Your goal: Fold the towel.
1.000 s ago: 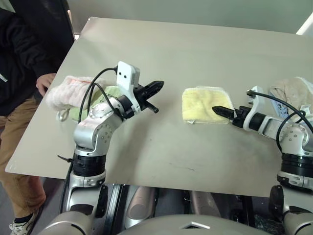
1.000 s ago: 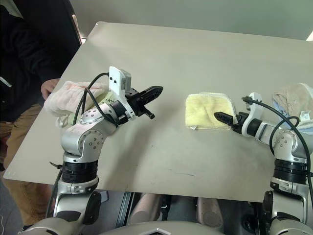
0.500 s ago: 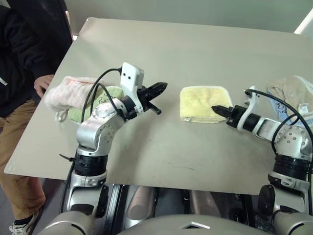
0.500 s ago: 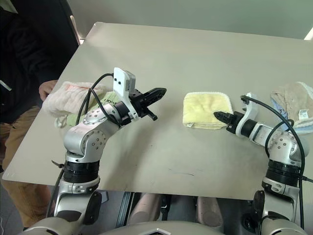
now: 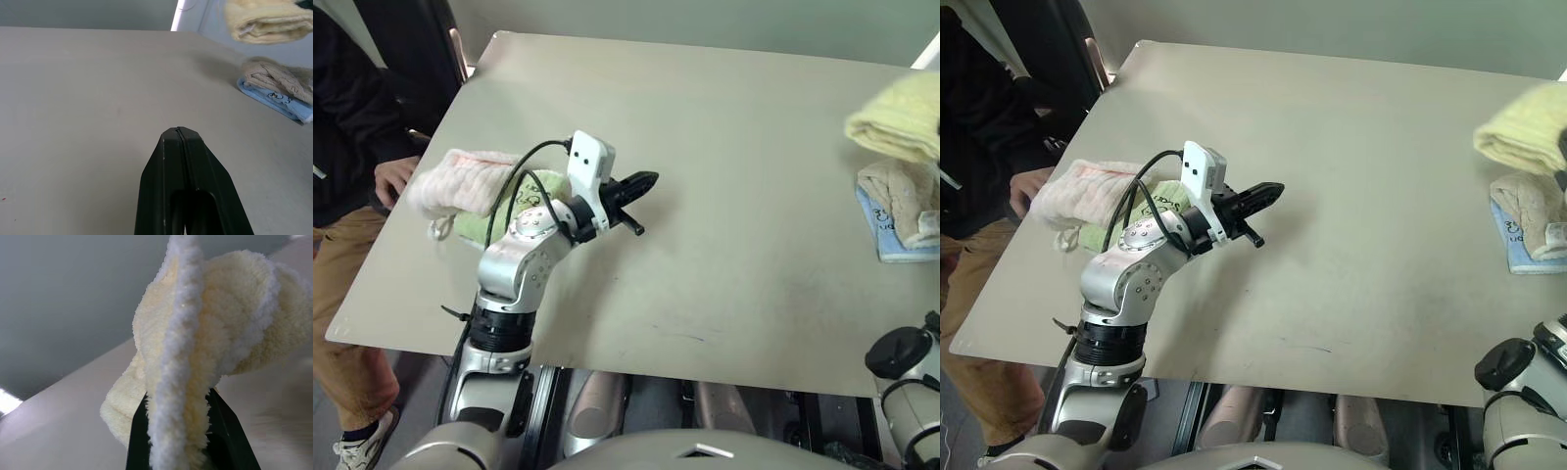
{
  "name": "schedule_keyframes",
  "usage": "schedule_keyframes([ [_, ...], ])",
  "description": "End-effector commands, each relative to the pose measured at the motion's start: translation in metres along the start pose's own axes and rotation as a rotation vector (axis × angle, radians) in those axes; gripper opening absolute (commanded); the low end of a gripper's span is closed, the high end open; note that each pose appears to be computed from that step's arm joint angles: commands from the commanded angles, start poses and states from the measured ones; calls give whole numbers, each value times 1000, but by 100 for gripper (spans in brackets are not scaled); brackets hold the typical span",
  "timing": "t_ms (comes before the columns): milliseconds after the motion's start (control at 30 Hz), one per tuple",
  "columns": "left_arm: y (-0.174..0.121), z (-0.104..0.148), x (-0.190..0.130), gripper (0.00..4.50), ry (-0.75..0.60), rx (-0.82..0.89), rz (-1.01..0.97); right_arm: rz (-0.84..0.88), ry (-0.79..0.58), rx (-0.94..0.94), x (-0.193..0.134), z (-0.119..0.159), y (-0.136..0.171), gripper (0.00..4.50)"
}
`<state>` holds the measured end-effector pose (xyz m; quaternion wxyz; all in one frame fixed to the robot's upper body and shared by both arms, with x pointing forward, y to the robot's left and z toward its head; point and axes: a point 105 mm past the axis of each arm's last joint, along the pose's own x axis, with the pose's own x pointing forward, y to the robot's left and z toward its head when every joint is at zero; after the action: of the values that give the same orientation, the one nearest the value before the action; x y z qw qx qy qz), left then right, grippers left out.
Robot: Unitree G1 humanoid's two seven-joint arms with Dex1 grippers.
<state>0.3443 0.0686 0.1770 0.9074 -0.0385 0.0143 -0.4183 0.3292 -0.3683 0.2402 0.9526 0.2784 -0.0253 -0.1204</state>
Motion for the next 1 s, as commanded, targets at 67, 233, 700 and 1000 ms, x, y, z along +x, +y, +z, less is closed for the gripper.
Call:
schedule_keyframes([
  [67,-8,11,7,0,-36,33,-41,-261,-2,-9,-7,-6,-48,2],
  [233,-12,8,8,0,-23,48,-52,-321,48,-7,-9,-24,-63,2],
  [700,-20,1,7,0,-3,33,-83,-255,-42,-74,-23,-8,-43,440],
  [1000,-21,-2,12,0,18,36,-122,-272,-174,-348,-46,17,-28,446],
])
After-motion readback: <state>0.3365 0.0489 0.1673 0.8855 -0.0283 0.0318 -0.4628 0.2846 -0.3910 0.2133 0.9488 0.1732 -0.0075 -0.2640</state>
